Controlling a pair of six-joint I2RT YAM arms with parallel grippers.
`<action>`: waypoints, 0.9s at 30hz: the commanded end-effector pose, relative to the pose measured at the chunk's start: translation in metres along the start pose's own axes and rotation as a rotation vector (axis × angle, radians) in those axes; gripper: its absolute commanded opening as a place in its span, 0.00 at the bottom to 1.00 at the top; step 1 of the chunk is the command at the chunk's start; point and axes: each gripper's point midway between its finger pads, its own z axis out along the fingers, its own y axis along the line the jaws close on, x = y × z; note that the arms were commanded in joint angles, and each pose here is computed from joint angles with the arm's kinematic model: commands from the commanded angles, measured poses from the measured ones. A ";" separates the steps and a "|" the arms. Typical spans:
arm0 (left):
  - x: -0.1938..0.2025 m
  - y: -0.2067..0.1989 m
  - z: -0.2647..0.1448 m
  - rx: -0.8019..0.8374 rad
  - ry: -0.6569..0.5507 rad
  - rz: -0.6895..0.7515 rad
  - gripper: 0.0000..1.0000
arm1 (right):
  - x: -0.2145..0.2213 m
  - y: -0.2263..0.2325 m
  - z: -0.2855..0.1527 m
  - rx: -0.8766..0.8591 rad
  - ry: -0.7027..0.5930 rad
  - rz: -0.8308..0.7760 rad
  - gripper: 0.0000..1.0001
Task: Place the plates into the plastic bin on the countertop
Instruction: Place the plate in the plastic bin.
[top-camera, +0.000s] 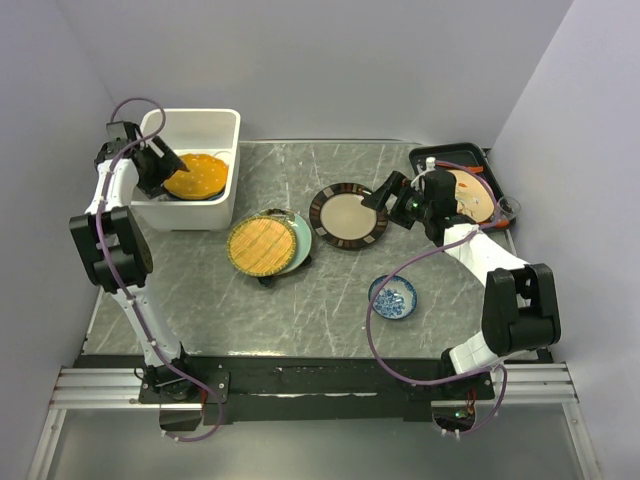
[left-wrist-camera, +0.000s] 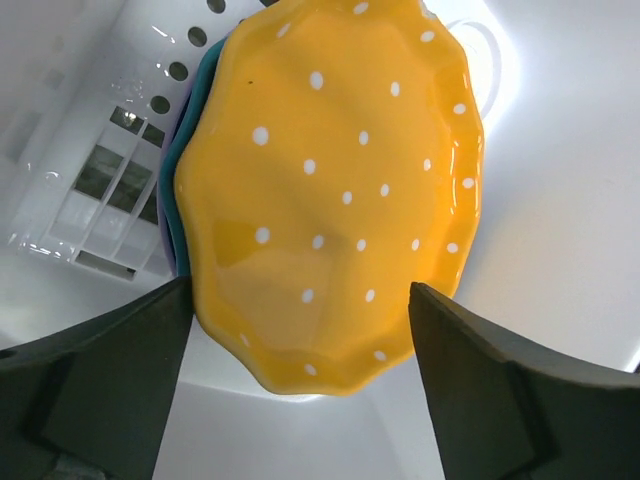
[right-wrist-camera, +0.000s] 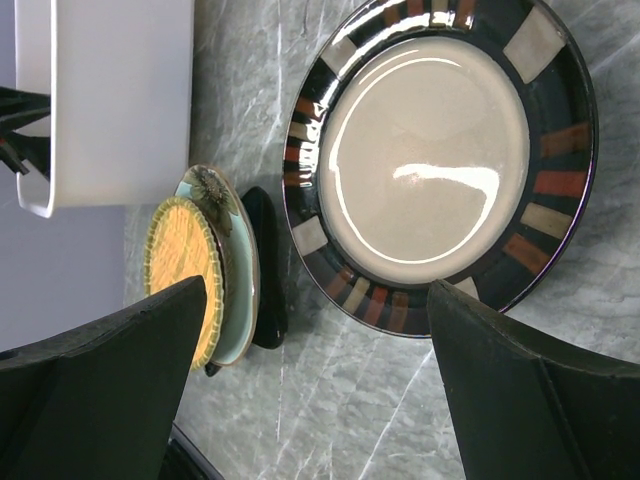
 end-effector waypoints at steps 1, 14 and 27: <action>-0.030 -0.017 -0.022 0.016 -0.106 0.042 0.94 | -0.011 0.009 -0.002 -0.025 -0.022 -0.044 0.98; -0.061 -0.038 -0.079 0.025 -0.300 0.084 0.99 | -0.015 0.008 -0.003 -0.008 -0.029 -0.058 0.99; -0.053 -0.105 -0.126 0.276 -0.291 0.178 0.99 | -0.016 0.001 -0.002 0.031 -0.031 -0.060 0.99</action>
